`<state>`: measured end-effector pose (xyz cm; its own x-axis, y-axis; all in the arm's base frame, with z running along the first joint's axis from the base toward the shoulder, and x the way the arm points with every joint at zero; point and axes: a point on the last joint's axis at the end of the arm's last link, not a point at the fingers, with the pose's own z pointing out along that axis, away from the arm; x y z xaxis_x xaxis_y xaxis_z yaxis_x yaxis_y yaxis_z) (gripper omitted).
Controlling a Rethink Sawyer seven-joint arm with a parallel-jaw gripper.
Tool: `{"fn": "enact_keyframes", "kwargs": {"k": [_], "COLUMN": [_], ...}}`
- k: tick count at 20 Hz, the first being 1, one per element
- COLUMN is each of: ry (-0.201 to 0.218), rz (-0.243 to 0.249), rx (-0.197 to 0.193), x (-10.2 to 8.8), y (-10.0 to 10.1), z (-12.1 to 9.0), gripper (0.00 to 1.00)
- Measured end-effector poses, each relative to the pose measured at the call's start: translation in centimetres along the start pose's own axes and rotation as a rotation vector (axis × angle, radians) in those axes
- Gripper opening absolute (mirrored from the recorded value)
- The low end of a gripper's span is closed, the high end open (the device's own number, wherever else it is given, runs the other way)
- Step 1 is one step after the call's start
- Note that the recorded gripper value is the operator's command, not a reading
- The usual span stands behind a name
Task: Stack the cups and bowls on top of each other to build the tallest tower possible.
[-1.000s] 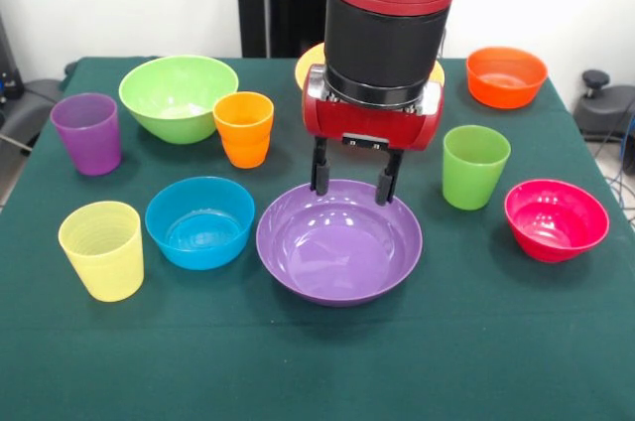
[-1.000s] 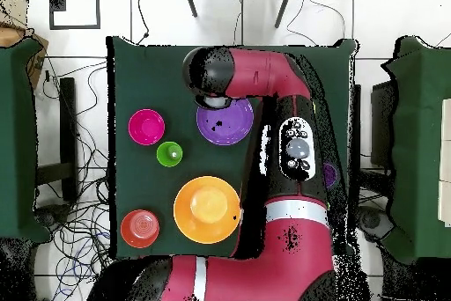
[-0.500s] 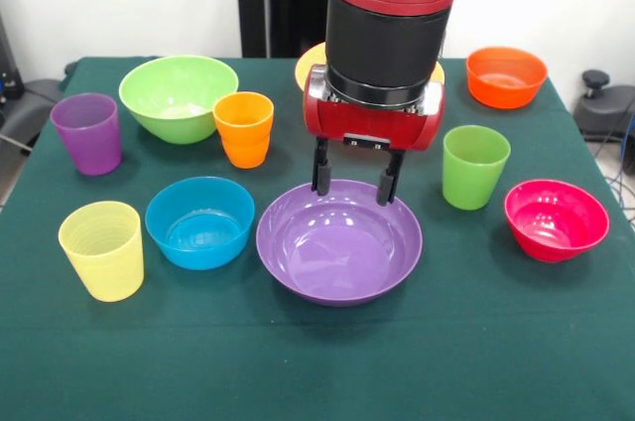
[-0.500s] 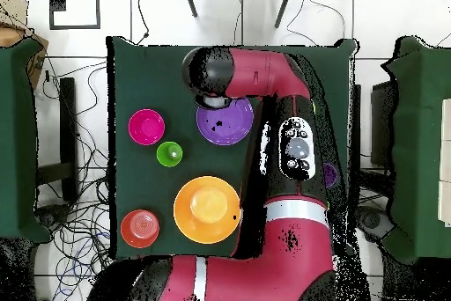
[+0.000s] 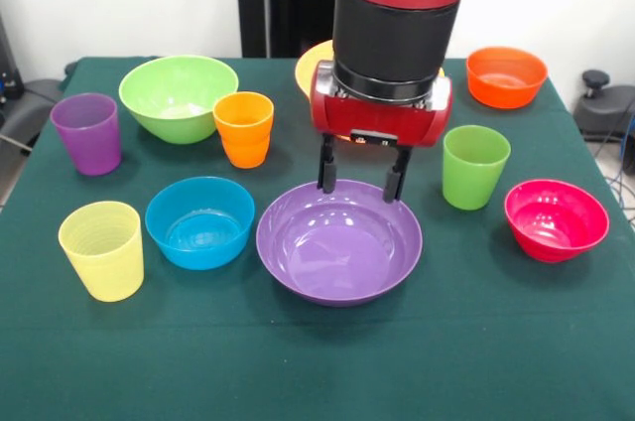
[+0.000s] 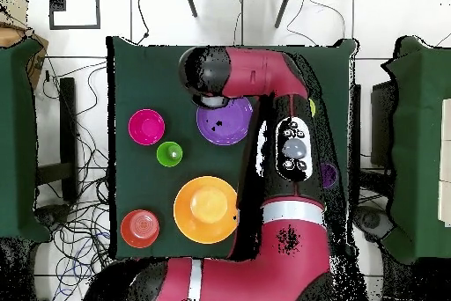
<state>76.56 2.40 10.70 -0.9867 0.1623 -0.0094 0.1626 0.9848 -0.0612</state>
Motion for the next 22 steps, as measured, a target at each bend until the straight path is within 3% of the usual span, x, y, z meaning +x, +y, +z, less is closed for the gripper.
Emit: {"fn": "enact_keyframes", "kwargs": {"k": [11, 22], "ry": [-0.036, -0.048], "rz": [-0.039, -0.048], "rx": [0.003, 0.012], "x": [0.0, 0.1], "y": [2.9, 3.4], "z": [-2.5, -3.3], "gripper": [1.00, 1.00]}}
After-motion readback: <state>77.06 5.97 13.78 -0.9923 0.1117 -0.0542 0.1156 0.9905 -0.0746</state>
